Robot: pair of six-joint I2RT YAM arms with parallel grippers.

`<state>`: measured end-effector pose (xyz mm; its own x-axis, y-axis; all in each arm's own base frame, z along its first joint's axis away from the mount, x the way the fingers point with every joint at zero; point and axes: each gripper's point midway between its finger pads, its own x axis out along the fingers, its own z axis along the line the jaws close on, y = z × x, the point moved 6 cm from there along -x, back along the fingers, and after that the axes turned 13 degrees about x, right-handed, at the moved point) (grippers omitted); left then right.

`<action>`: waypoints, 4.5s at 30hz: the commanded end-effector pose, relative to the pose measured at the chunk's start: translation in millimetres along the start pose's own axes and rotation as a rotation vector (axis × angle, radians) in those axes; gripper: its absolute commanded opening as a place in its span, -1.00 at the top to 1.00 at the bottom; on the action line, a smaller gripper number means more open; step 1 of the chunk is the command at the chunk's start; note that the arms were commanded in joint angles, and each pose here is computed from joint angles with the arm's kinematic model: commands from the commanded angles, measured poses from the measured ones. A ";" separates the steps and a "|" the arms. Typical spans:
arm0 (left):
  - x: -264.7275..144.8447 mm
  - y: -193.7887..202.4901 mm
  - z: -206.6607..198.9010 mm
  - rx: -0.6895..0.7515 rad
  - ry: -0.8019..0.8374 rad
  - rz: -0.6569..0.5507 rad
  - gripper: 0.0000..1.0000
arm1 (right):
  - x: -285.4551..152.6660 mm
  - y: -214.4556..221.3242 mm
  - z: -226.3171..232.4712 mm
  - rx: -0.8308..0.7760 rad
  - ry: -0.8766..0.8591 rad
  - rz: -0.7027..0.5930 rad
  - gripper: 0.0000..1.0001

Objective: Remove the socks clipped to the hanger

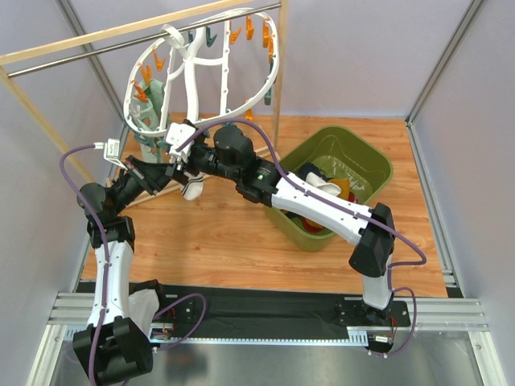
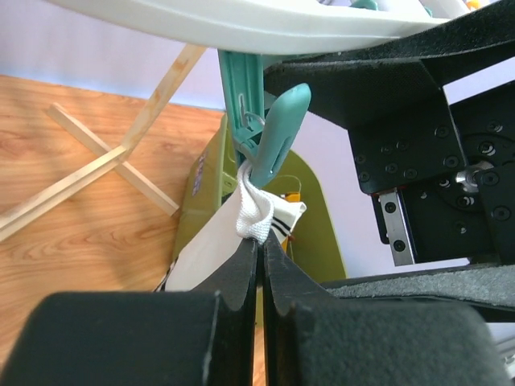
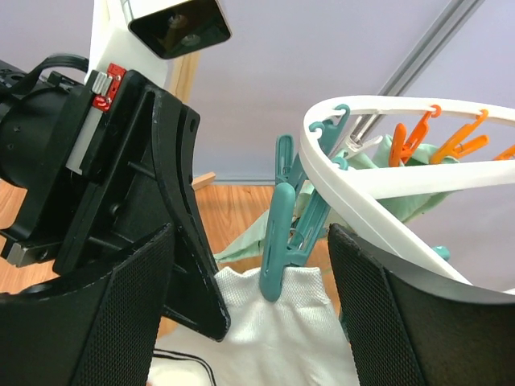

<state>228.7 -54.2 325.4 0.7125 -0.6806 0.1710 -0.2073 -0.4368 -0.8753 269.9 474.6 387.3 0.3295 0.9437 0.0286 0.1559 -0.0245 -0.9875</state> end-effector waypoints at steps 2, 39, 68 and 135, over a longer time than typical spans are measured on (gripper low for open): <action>1.9 -14.2 -13.1 0.086 0.040 -0.020 1.00 | -18.1 -12.9 1.5 0.030 -0.011 -0.008 -0.56; 6.8 -22.7 -80.8 0.184 0.046 -0.023 1.00 | -60.3 11.4 60.4 0.261 0.193 -0.111 -0.77; 1.9 -58.5 -74.1 0.335 0.079 -0.094 -0.92 | -75.4 -16.2 38.0 0.483 0.133 -0.188 0.99; 4.1 -81.9 -93.5 0.292 0.429 -0.415 0.09 | -69.7 -17.4 42.6 0.557 -0.016 -0.145 0.99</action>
<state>224.5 -67.2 405.8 0.5615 -0.6468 0.5161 -0.0061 -0.6270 -0.7790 205.9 423.3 375.3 0.3415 0.9313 0.1265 -0.3280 0.2442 -0.9126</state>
